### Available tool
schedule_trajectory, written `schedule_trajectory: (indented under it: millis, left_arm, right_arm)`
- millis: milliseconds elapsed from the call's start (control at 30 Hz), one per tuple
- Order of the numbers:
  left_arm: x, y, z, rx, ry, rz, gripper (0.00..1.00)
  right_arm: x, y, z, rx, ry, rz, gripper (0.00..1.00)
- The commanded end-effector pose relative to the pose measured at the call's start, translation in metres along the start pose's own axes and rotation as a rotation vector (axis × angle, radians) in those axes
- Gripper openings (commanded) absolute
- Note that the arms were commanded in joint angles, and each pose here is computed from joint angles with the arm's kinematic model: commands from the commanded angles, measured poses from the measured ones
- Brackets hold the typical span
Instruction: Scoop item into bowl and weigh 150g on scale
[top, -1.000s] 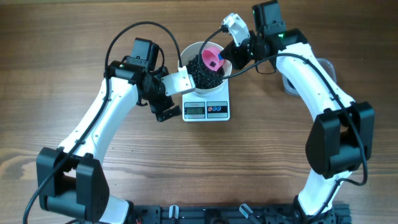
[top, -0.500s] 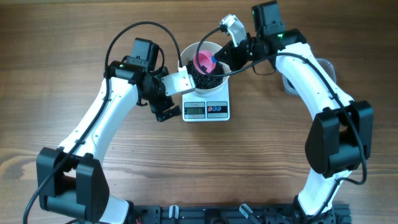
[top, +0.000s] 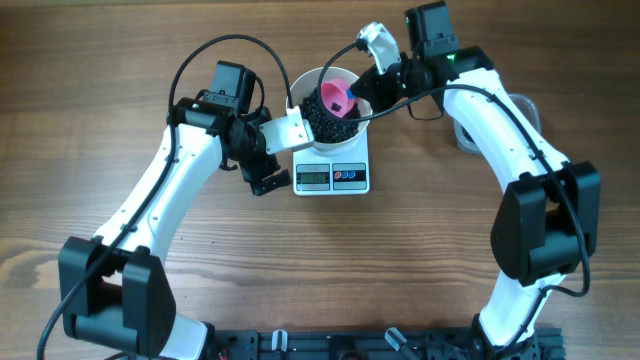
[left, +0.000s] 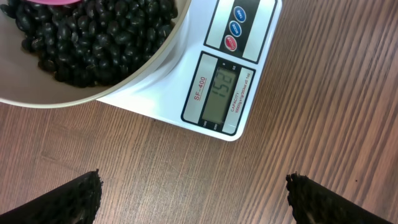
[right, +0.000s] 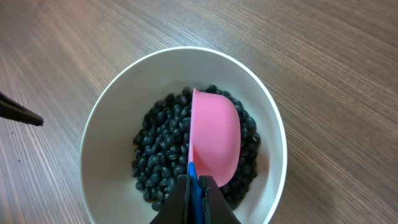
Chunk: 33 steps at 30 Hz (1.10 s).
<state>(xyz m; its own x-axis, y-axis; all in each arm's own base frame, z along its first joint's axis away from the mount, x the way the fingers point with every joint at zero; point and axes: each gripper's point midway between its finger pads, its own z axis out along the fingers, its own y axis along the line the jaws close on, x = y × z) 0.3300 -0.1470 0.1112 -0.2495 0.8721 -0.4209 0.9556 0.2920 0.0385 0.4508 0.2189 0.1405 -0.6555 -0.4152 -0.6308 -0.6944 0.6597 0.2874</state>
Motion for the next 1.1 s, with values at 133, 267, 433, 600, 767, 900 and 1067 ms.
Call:
schedule_trajectory:
  millis: [133,267,433,600,767,900,1067]
  left_arm:
    - [-0.004,-0.001,0.000,0.013,-0.019,0.016,1.00]
    - [-0.004,-0.001,0.000,0.013,-0.019,0.016,1.00]
    - [-0.004,-0.001,0.000,0.013,-0.019,0.016,1.00]
    - [-0.004,-0.001,0.000,0.012,-0.019,0.016,1.00]
    - [-0.004,-0.001,0.000,0.013,-0.019,0.016,1.00]
    - [-0.004,-0.001,0.000,0.013,-0.019,0.016,1.00]
    - [-0.004,-0.001,0.000,0.013,-0.019,0.016,1.00]
  right_arm:
    - [0.019,0.019,0.013,-0.100,0.061,0.025,0.04]
    - [0.018,0.019,0.014,-0.100,0.055,0.022,0.04]
    - [0.011,0.019,0.014,-0.102,0.028,0.037,0.04]
    - [-0.003,0.014,0.014,-0.088,-0.025,0.047,0.04]
    - [-0.011,0.012,0.014,-0.081,-0.054,0.031,0.04]
    - [-0.022,0.002,0.009,-0.069,-0.106,0.088,0.04]
    - [-0.026,-0.007,0.001,-0.082,-0.136,0.115,0.04]
